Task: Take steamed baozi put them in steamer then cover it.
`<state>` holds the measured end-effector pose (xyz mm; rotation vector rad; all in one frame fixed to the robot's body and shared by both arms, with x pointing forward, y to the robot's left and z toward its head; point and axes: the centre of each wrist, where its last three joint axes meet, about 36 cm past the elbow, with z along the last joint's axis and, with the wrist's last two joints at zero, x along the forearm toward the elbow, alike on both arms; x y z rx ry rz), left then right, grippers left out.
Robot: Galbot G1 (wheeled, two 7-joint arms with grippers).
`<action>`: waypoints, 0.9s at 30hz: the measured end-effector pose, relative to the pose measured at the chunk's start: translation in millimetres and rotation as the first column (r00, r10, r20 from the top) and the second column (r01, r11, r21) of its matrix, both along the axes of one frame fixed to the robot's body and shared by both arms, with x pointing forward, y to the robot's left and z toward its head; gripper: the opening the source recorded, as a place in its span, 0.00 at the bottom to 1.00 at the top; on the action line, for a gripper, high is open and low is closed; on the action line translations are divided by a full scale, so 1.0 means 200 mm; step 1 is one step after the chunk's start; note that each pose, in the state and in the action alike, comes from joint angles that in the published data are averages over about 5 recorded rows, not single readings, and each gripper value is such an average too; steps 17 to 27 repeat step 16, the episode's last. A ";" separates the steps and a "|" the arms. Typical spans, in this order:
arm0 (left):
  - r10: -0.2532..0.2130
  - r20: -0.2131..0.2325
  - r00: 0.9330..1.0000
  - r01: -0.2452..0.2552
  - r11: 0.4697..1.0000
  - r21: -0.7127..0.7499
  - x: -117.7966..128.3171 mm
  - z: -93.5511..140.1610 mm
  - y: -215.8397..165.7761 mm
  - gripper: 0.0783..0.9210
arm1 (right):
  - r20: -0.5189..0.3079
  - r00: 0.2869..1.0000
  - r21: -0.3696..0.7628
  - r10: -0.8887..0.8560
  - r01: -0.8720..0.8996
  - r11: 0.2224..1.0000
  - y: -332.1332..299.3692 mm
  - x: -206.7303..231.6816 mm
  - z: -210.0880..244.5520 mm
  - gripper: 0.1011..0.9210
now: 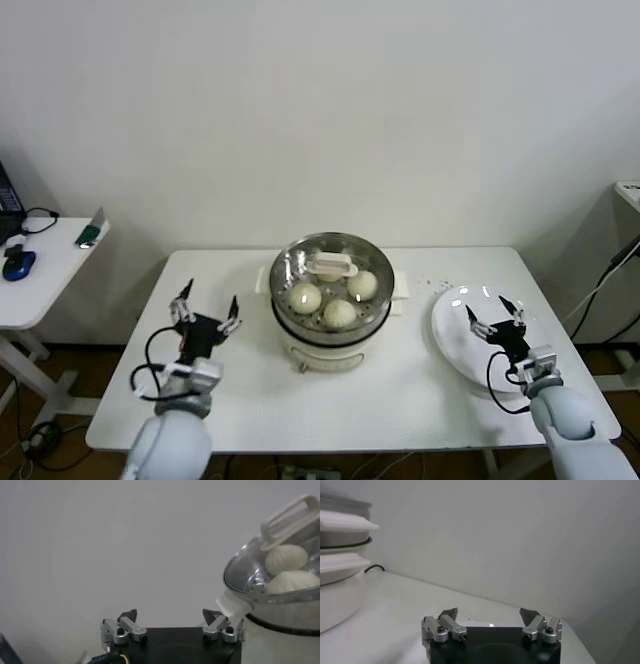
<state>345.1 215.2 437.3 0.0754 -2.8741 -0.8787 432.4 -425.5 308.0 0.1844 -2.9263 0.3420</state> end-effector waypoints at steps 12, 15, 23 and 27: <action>0.052 0.058 0.997 -0.034 0.957 -0.288 -0.04 -0.23 0.22 0.88 | 0.033 0.999 0.041 -0.006 0.005 0.999 -0.02 -0.04 0.04 0.88; 0.060 0.060 0.996 -0.038 0.949 -0.313 -0.06 -0.26 0.25 0.88 | 0.037 0.999 0.046 -0.007 0.005 0.999 -0.02 -0.05 0.05 0.88; 0.061 0.061 0.996 -0.039 0.948 -0.317 -0.06 -0.26 0.26 0.88 | 0.038 0.999 0.047 -0.007 0.006 0.999 -0.02 -0.05 0.05 0.88; 0.061 0.061 0.996 -0.039 0.948 -0.317 -0.06 -0.26 0.26 0.88 | 0.038 0.999 0.047 -0.007 0.006 0.999 -0.02 -0.05 0.05 0.88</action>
